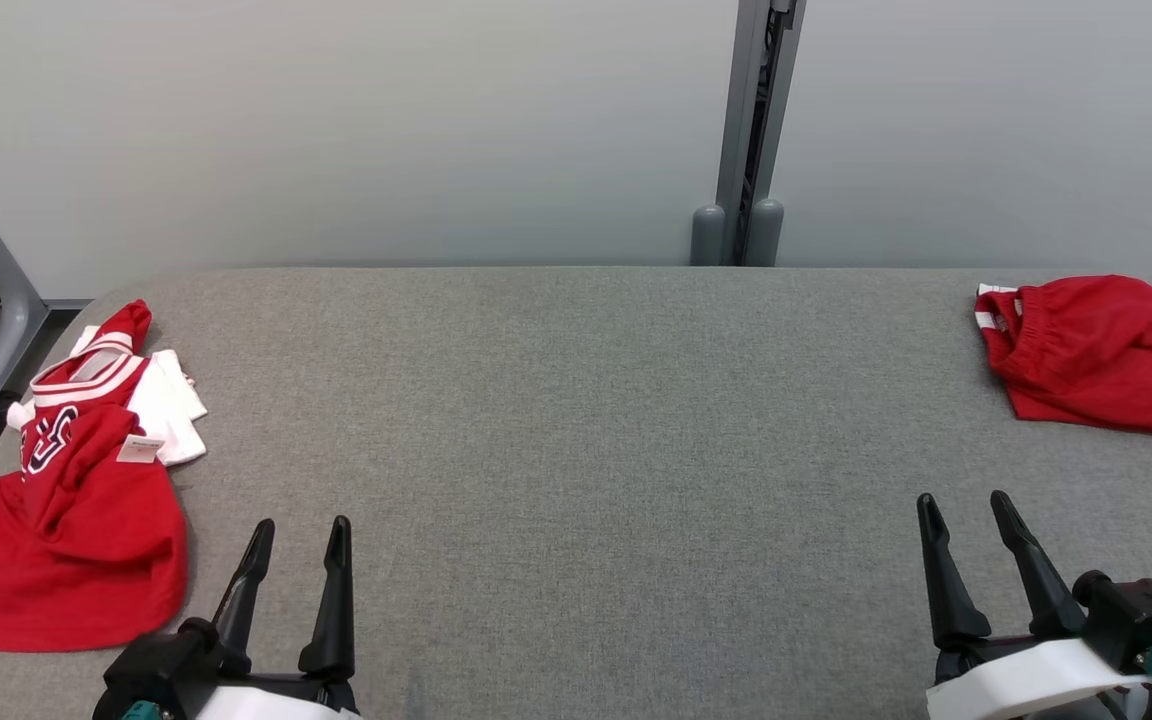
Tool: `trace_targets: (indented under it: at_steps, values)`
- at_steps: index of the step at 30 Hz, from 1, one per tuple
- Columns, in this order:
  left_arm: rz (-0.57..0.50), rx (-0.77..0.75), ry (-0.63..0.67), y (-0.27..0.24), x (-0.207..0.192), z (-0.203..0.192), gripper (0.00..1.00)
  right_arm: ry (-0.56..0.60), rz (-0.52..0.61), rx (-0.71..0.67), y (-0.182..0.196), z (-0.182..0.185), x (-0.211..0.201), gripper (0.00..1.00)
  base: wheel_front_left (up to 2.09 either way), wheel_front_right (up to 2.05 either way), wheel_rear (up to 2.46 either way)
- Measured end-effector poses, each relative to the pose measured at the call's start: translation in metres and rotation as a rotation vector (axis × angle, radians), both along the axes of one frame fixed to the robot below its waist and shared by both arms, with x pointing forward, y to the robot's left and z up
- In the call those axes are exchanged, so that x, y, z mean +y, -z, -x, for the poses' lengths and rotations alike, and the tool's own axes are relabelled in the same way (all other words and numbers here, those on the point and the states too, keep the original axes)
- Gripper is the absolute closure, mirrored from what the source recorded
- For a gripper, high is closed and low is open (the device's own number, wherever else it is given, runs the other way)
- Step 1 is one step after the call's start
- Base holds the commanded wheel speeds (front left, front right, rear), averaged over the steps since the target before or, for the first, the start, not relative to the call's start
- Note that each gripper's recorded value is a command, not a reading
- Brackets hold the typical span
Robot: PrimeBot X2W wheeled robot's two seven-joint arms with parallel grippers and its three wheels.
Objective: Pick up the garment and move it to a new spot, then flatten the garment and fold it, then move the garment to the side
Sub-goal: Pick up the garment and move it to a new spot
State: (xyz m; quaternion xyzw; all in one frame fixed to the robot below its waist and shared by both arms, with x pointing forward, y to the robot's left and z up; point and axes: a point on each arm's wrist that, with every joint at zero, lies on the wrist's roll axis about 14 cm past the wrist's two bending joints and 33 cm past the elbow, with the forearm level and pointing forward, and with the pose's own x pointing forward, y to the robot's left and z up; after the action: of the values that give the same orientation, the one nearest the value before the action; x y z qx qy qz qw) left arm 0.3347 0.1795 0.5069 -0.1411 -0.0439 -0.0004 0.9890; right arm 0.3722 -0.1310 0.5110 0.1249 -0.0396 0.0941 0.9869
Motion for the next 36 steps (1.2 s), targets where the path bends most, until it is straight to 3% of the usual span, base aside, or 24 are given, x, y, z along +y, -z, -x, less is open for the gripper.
trace_targets:
  at_steps: [17,36]
  values:
    - [-0.008,-0.006,-0.07,-0.001,0.023,0.01,0.0,-0.077,-0.008,0.003,0.0,-0.007,0.027,0.0,0.0,0.0,0.0]
    - [-0.027,0.0,-0.346,-0.002,0.1,0.075,0.0,-0.374,-0.015,0.017,0.0,-0.012,0.131,0.0,0.0,0.0,0.0]
